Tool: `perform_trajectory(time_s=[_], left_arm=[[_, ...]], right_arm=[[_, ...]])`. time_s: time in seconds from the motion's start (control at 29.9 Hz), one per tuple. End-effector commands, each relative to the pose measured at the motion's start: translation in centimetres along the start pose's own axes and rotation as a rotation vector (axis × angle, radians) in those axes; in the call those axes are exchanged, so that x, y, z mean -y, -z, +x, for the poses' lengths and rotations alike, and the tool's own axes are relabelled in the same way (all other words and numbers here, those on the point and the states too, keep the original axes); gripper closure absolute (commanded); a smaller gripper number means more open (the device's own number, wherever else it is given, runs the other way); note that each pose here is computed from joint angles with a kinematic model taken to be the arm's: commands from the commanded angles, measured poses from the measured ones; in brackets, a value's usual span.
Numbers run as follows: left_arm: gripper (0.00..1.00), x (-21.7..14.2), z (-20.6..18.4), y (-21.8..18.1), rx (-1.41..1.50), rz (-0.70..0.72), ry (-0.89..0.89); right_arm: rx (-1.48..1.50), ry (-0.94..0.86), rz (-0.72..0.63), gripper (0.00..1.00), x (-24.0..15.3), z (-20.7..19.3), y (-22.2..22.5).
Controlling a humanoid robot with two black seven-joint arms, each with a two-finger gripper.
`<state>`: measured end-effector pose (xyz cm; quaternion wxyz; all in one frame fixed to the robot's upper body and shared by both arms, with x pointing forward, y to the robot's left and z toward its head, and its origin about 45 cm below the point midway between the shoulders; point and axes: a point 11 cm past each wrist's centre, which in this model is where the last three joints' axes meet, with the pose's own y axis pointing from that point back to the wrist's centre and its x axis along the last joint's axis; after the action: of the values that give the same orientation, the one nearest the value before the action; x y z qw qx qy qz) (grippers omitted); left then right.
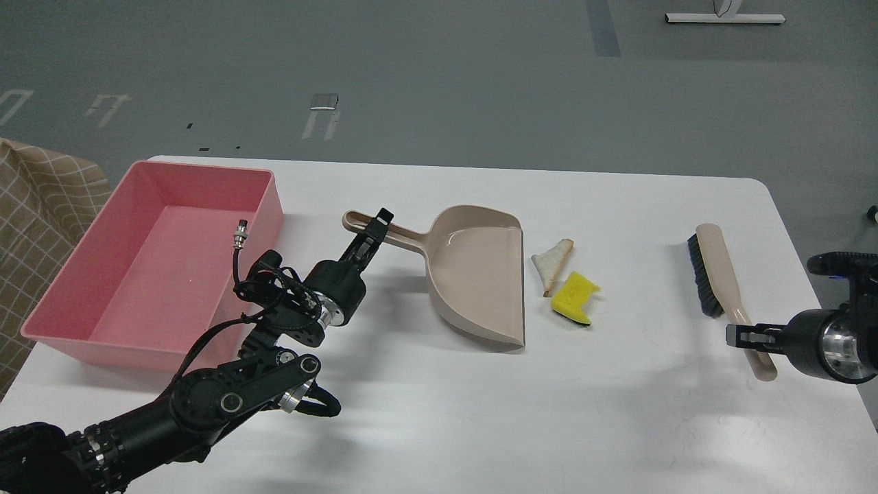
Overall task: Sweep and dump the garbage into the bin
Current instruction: 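Close the right gripper on the brush handle, then lift the brush and sweep the yellow sponge into the dustpan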
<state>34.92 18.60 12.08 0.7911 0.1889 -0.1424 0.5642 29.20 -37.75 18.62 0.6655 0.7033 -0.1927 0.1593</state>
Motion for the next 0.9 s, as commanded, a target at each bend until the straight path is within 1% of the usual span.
perform_trajectory(time_s=[0.0,0.03,0.13,0.27,0.3,0.4,0.47,0.53,0.6,0.87], left_arm=[[1.0,0.0,0.0,0.0,0.0,0.001,0.0],[1.0,0.0,0.0,0.0,0.0,0.001,0.0],[1.0,0.0,0.1,0.0,0.001,0.001,-0.001],[1.0,0.0,0.0,0.0,0.0,-0.001,0.0],[1.0,0.0,0.0,0.0,0.0,0.001,0.0],[1.0,0.0,0.0,0.0,0.0,0.001,0.0],[1.0,0.0,0.0,0.0,0.0,0.001,0.0],[1.0,0.0,0.0,0.0,0.0,-0.001,0.0],[1.0,0.0,0.0,0.0,0.0,0.001,0.0],[1.0,0.0,0.1,0.0,0.001,0.001,-0.001]], right_arm=[[0.002,0.003,0.002,0.71,0.0,-0.1,0.0],[0.004,0.003,0.002,0.73,0.0,-0.1,0.0],[0.005,0.002,0.001,0.75,0.0,0.0,0.0],[0.007,0.004,0.003,0.82,0.1,-0.1,0.0],[0.006,0.004,0.003,0.86,0.1,-0.1,0.0],[0.007,0.002,0.006,0.89,0.1,-0.1,0.1],[0.008,-0.004,0.013,0.95,0.0,0.1,0.3],[0.01,-0.011,0.027,0.96,0.1,0.3,0.7],[0.014,-0.018,0.033,1.0,0.0,0.6,0.9],[0.02,-0.057,0.049,1.0,-0.7,1.8,1.3]])
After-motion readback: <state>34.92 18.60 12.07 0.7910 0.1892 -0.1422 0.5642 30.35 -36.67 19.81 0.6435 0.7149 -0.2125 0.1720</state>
